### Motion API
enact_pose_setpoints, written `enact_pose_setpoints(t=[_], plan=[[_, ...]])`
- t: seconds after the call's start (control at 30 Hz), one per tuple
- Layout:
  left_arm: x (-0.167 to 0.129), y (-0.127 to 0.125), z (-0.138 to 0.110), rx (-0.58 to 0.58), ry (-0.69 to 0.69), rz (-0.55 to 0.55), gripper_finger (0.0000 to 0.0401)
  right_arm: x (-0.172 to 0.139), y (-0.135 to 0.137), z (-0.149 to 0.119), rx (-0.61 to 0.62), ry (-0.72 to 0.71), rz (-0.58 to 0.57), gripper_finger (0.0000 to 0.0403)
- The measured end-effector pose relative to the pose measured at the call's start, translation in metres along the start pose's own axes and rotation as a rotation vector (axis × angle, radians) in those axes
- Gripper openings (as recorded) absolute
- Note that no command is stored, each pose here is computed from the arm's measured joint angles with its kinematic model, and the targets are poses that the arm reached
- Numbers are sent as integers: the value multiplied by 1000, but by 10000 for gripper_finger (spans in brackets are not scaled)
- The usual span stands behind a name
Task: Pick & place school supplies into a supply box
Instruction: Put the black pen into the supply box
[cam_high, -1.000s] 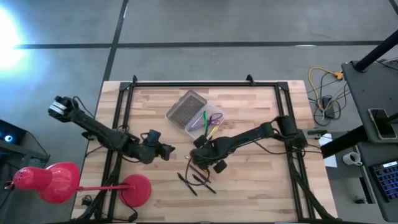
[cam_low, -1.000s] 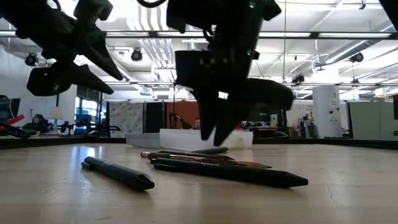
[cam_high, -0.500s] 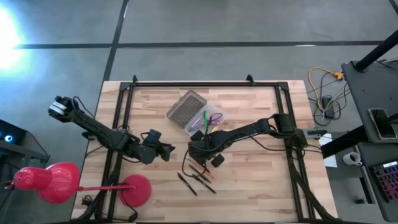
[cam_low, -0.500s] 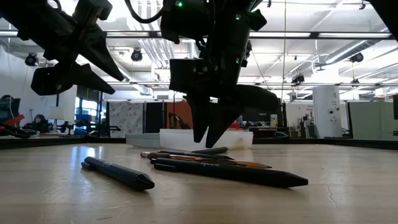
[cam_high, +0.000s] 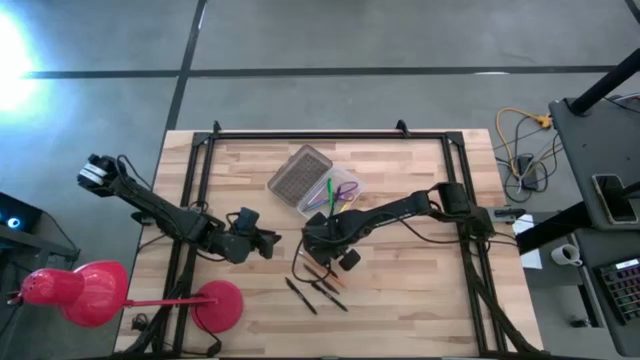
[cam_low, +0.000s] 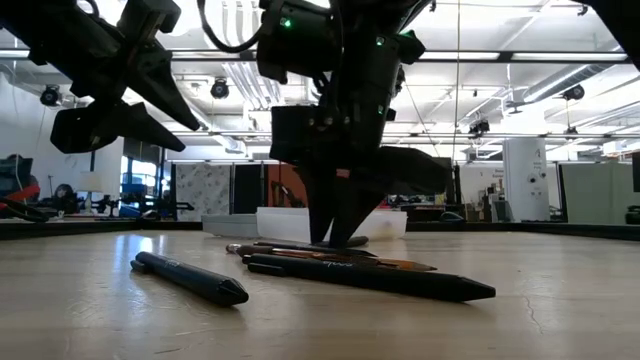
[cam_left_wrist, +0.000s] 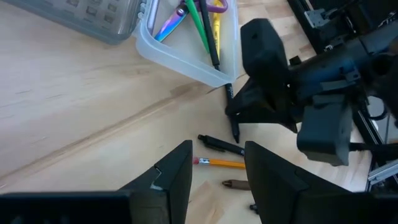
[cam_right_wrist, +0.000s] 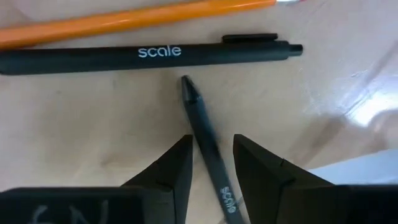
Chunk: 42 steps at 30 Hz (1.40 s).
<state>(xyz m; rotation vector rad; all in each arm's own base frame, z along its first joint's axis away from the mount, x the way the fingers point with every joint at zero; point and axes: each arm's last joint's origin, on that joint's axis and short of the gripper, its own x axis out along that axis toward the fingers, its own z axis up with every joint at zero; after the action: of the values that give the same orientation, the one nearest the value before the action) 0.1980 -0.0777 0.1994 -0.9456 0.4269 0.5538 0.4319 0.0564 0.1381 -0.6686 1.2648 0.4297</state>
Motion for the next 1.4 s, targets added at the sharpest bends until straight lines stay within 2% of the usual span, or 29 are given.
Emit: enact_pose_setpoints(t=[0.13,0.27,0.47,0.6,0.7,0.8,0.9,0.97,1.1,1.23,1.33,1.4], plan=[[0,0,0,0,0,0,130,3,1,0,13,14,2,109],[0,0,0,0,0,0,130,3,1,-6,87,57,28,103],[0,0,1,0,-19,3,130,2,6,-13,195,113,121,51],[0,0,1,0,-23,4,130,0,9,-13,249,125,131,20],[0,0,1,0,-23,4,130,-2,11,-15,297,148,146,18],[0,0,1,0,-23,4,130,-5,11,-16,398,166,148,19],[0,0,1,0,-24,4,130,-15,9,-16,498,153,138,19],[0,0,1,1,-24,5,130,-29,7,-16,519,123,113,19],[0,0,1,1,-25,5,130,-71,0,-18,474,52,-11,19],[0,0,1,16,-26,4,130,-99,-9,-24,323,28,-142,19],[0,0,1,16,-26,4,130,-104,-22,-34,197,37,-159,19],[0,0,1,15,-26,2,130,-94,-33,-42,146,84,-165,18]])
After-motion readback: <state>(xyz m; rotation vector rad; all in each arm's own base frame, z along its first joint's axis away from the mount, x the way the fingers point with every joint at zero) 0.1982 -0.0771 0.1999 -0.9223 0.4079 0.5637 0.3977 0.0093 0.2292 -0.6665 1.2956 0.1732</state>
